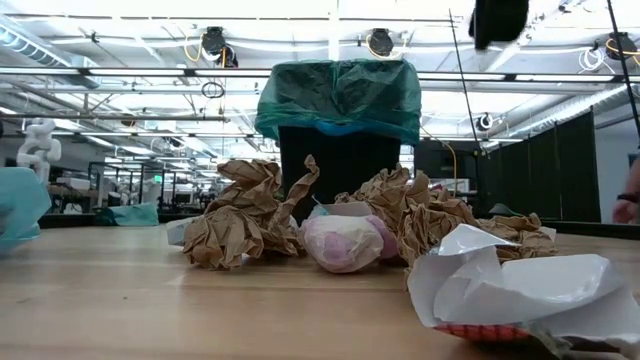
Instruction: Place trash/remove bag and relplace
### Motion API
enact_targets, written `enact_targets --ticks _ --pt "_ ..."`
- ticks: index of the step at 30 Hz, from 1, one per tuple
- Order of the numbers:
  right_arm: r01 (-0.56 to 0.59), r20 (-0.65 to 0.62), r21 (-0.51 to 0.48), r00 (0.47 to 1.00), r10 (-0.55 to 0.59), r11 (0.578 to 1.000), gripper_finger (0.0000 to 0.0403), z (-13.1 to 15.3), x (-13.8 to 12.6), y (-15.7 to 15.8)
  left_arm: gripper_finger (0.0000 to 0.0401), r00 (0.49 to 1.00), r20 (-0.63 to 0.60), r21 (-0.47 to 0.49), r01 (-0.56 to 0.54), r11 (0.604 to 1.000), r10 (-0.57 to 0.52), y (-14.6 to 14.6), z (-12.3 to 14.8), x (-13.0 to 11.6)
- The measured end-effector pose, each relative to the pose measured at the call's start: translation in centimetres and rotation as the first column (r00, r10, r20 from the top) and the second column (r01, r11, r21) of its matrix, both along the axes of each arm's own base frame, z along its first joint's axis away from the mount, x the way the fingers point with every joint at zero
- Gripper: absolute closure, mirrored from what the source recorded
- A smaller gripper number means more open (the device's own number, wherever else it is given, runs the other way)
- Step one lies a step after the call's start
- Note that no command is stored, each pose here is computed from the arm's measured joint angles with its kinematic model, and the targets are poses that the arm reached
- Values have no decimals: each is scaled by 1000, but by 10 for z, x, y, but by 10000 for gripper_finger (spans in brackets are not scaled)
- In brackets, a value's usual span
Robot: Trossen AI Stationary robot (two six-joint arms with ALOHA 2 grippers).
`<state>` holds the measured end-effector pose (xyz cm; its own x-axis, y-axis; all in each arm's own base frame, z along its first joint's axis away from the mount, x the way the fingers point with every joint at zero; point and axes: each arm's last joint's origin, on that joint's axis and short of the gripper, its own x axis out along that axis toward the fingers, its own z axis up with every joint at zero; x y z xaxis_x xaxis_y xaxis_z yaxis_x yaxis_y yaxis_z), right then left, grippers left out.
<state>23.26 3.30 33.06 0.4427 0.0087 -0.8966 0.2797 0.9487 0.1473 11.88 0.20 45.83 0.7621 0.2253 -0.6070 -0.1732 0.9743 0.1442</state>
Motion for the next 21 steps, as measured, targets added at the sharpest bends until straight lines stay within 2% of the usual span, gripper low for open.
enact_targets --ticks 4,10,15,19,21 --pt "-2 13 19 1000 2 1000 403 -41 3 11 401 1000 -1 0 0 1000 0 0 0 0" --pt "-23 125 62 992 15 998 392 -94 1 23 401 1000 -1 -16 21 1000 -21 -1 0 0" --pt "35 130 110 990 -49 993 338 -130 -8 23 401 1000 -4 -19 31 999 -31 -1 0 1" --pt "133 105 56 985 -139 989 280 -152 -18 17 401 1000 -2 -19 30 999 -30 -1 0 1" --pt "168 133 29 976 -170 985 251 -159 -20 15 401 1000 -2 -19 29 999 -29 -1 0 1"
